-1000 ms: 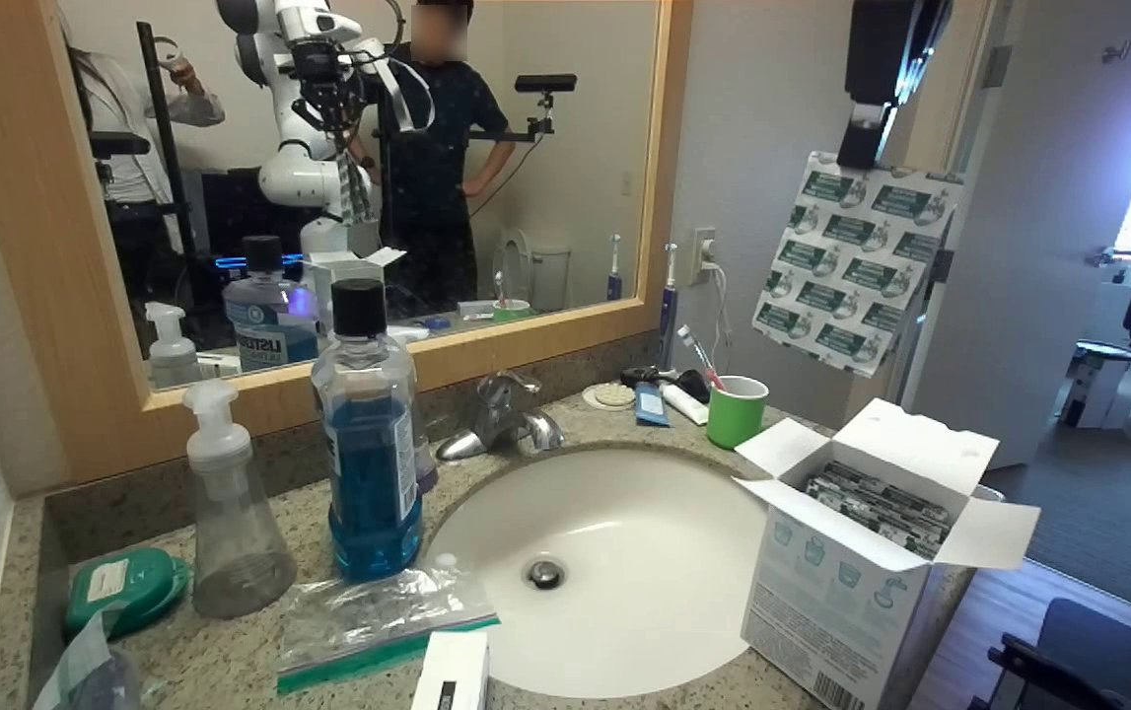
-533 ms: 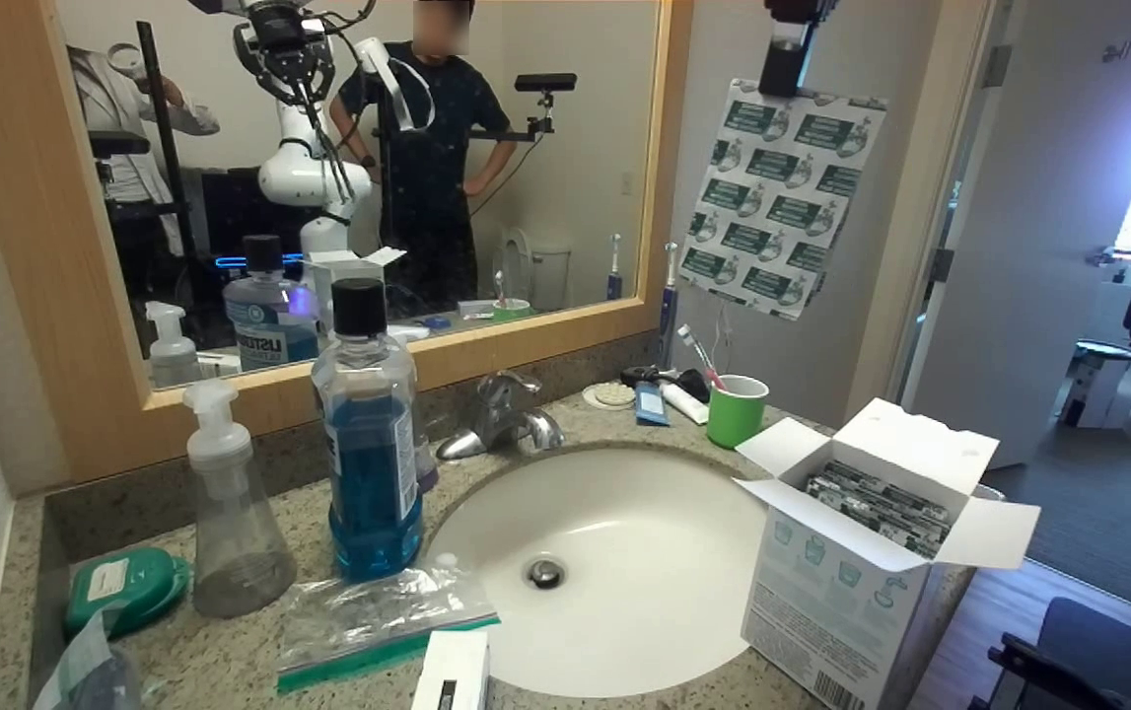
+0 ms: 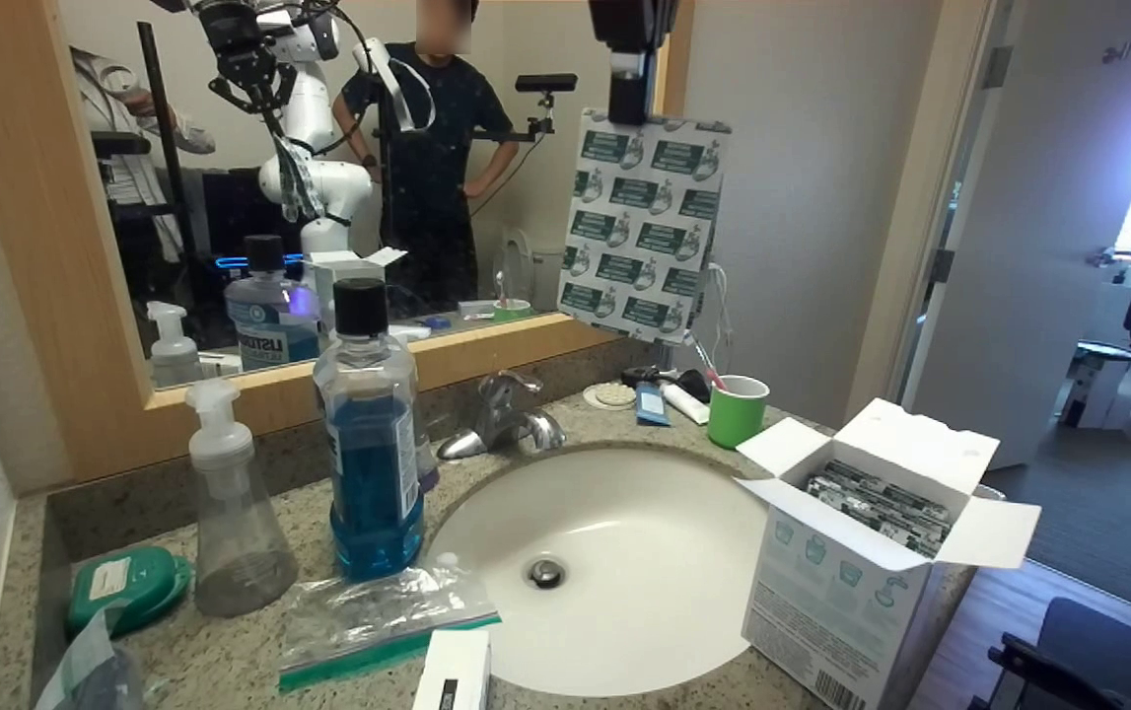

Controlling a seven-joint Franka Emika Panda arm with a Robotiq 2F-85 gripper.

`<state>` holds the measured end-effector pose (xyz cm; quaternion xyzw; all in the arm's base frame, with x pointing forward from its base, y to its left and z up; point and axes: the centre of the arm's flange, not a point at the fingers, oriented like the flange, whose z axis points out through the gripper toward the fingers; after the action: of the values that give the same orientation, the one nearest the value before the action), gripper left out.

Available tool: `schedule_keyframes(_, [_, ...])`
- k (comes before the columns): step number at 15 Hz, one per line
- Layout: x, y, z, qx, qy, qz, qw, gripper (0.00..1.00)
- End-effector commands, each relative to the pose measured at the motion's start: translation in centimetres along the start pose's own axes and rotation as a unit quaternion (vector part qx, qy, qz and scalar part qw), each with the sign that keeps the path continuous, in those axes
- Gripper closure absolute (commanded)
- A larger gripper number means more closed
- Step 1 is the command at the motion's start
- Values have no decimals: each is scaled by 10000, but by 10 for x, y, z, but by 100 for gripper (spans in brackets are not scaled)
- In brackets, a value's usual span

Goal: Remove two things from the box and put them on the left of the sink

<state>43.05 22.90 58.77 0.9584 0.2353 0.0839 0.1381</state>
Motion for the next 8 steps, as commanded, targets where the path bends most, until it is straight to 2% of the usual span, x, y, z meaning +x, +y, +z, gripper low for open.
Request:
schedule_keyframes(1, [40, -8, 4, 77, -216, -248, 9994, 98])
schedule_keyframes(8, [63, -36, 22, 441, -246, -711, 9962, 98])
